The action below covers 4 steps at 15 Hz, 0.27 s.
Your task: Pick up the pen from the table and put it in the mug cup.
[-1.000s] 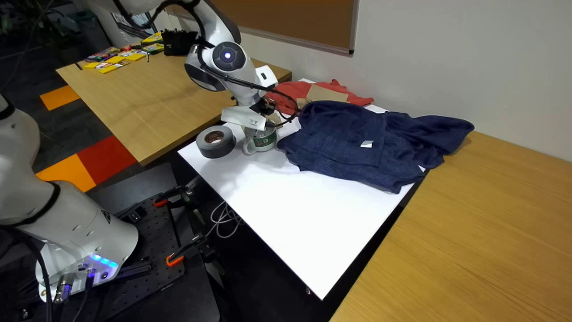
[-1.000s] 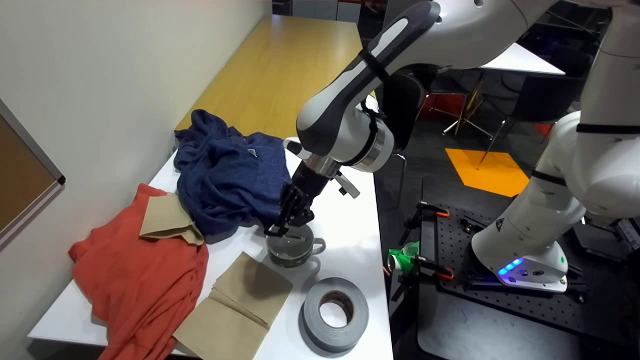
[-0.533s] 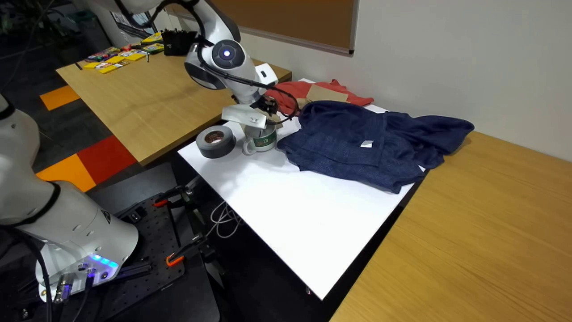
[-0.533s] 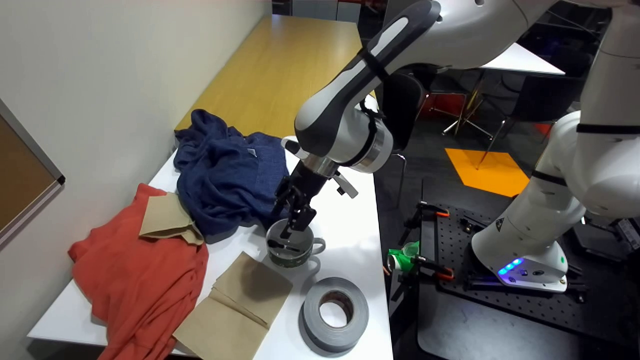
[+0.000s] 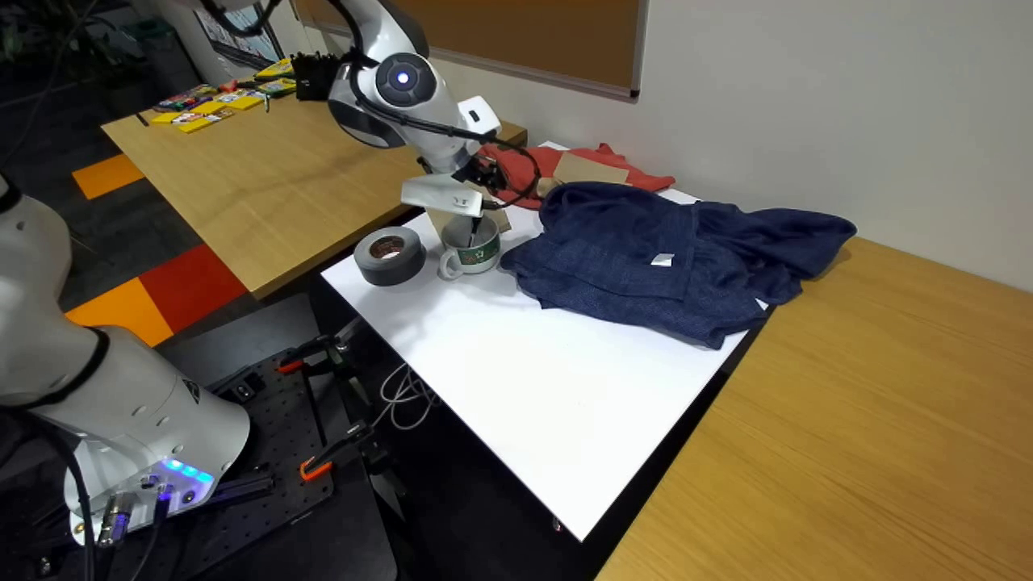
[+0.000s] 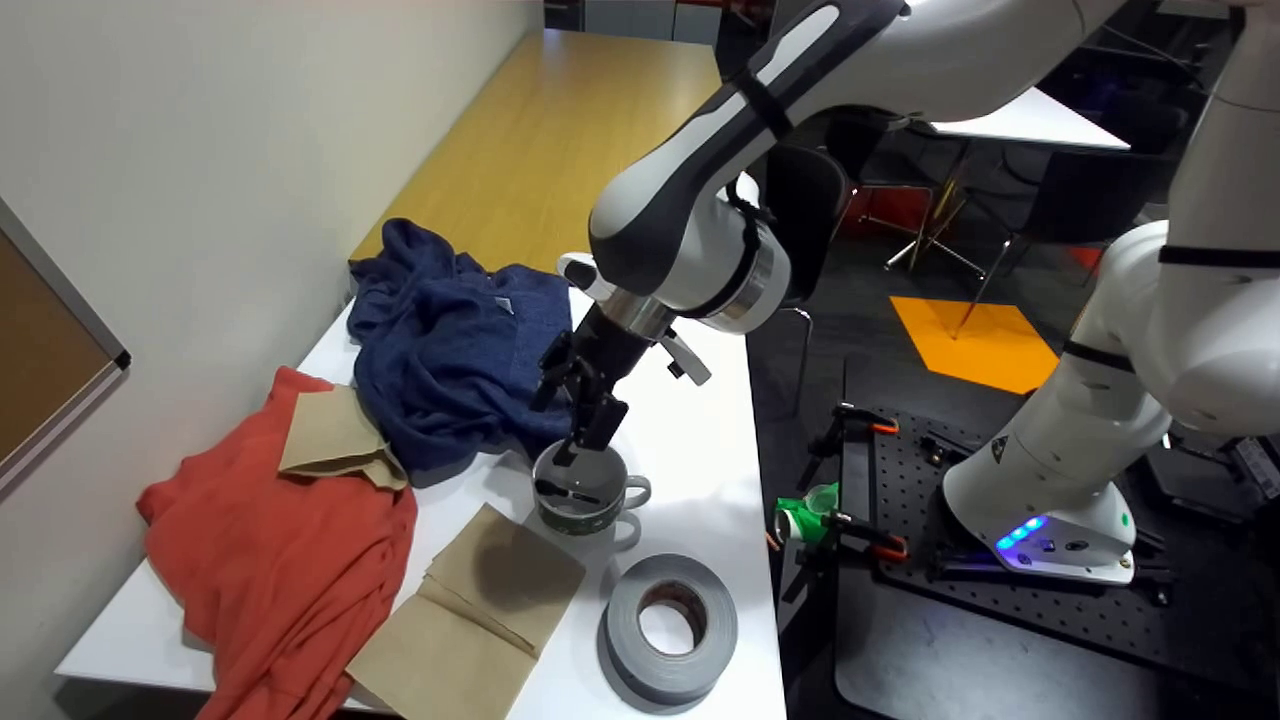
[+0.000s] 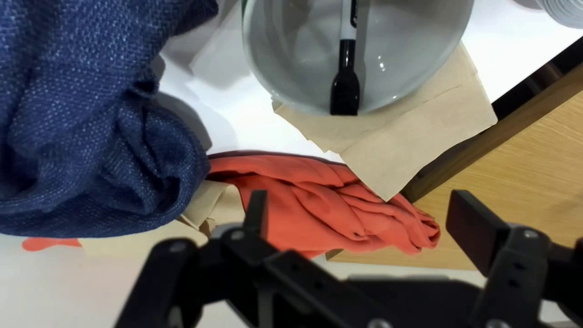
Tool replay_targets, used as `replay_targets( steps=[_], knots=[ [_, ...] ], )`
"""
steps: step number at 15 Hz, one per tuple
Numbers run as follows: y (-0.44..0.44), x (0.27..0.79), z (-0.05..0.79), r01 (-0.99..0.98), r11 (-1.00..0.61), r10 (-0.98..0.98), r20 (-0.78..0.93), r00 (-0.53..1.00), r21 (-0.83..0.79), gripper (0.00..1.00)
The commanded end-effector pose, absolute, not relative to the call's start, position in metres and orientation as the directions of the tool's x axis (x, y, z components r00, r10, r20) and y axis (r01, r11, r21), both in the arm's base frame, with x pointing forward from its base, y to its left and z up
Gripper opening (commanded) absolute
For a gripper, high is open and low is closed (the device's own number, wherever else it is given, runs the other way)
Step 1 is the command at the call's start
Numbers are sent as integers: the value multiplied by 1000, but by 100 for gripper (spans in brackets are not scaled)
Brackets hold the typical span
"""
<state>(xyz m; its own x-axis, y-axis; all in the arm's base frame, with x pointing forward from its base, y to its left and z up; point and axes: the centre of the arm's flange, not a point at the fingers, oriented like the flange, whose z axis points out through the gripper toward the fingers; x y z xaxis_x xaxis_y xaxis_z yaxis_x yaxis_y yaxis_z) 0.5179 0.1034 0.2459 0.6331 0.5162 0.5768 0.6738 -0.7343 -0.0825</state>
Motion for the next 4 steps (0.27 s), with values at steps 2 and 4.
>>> replay_targets(
  steps=[2, 4],
  knots=[
    [103, 519, 250, 675, -734, 517, 582, 628, -76, 100],
    [103, 518, 248, 674, -734, 517, 579, 631, -80, 100]
  ],
)
